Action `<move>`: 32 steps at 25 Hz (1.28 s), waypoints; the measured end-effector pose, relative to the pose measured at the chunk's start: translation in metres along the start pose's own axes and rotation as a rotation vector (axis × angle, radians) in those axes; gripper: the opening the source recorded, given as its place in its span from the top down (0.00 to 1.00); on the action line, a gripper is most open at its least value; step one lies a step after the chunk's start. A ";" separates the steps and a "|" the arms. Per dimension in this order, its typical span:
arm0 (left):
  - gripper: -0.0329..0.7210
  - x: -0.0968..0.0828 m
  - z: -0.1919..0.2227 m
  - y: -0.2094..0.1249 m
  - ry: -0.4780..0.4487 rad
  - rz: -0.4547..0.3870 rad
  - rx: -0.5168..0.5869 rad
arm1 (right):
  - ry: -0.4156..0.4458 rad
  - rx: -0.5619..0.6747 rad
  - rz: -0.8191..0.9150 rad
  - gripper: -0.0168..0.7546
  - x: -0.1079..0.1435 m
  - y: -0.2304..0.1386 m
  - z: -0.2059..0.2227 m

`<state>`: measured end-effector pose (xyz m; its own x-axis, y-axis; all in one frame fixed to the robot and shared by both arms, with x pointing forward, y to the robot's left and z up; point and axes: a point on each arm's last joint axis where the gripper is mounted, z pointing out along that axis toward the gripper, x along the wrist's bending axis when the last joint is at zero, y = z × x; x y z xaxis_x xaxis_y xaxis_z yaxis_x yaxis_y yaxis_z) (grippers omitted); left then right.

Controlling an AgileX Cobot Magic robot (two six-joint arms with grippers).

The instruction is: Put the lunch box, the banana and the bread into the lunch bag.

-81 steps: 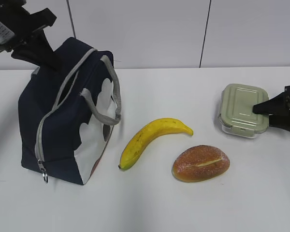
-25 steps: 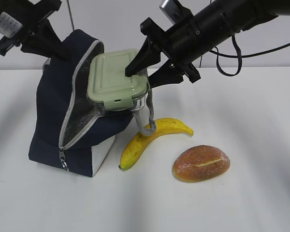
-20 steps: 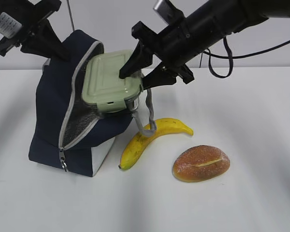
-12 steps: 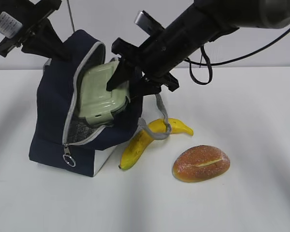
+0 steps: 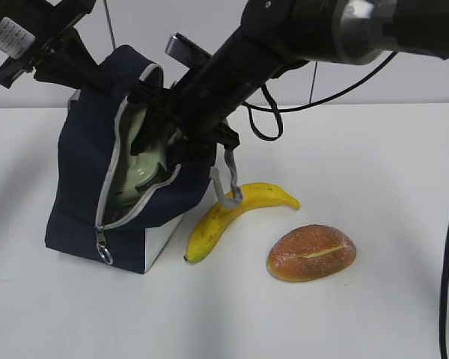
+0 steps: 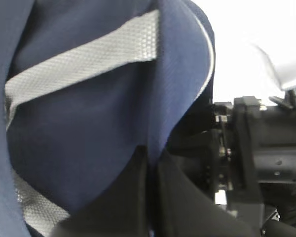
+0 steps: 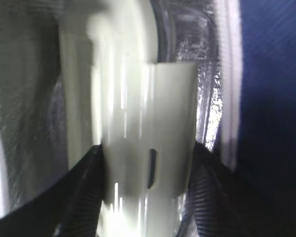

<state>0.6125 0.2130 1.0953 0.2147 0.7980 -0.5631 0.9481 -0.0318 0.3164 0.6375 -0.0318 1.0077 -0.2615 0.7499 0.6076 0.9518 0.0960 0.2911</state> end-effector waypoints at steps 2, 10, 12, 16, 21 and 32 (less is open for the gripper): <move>0.96 0.000 0.000 0.000 0.000 0.000 -0.001 | -0.003 -0.013 -0.001 0.50 0.000 0.000 0.007; 0.96 0.001 0.000 0.001 0.006 0.001 -0.015 | -0.020 -0.020 0.003 0.50 -0.005 -0.004 0.041; 0.96 0.001 0.000 0.001 0.010 0.003 -0.014 | -0.021 -0.025 0.006 0.50 -0.006 -0.005 0.047; 0.96 0.002 0.000 0.001 0.027 0.009 -0.015 | -0.022 -0.026 0.018 0.48 -0.009 -0.006 0.055; 0.96 0.003 0.000 0.002 0.032 0.011 -0.017 | -0.023 -0.022 -0.003 0.43 -0.011 -0.006 0.058; 0.96 0.003 0.000 0.001 0.032 0.011 -0.015 | -0.086 0.103 -0.216 0.42 0.012 0.015 0.006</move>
<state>0.6145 0.2153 1.0942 0.2171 0.8163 -0.5353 0.9420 -0.0314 0.3343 0.6501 -0.0174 1.0147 -0.4503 0.7572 0.4731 0.8878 0.3229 0.3280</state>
